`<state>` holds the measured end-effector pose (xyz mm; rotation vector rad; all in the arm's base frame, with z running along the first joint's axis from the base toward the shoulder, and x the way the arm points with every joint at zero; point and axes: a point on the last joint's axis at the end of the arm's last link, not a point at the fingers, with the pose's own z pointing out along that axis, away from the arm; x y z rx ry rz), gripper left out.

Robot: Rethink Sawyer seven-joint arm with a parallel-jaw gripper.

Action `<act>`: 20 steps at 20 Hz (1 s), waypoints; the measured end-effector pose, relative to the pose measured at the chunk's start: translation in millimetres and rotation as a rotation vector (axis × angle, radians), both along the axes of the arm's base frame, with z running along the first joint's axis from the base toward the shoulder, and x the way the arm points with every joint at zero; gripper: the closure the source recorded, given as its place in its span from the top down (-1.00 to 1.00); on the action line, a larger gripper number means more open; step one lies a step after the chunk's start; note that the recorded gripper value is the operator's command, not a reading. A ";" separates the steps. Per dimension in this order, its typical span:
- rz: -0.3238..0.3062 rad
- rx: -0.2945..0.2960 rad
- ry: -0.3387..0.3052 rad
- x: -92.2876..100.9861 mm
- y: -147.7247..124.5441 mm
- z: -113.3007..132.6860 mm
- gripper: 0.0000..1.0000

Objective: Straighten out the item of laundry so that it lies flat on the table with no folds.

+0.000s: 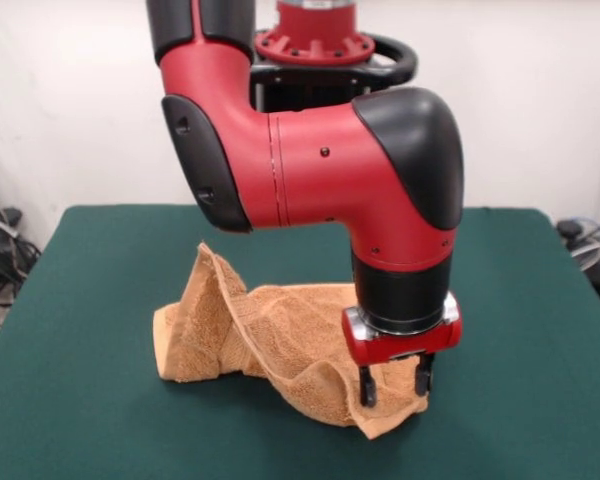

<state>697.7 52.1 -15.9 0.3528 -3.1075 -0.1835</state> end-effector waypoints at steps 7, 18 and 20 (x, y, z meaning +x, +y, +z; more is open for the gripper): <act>-0.004 -0.001 -0.005 3.7 -1.3 -1.4 1.00; -0.004 -0.006 0.019 13.1 0.4 -4.7 1.00; -0.003 -0.008 0.021 15.9 1.2 -4.7 1.00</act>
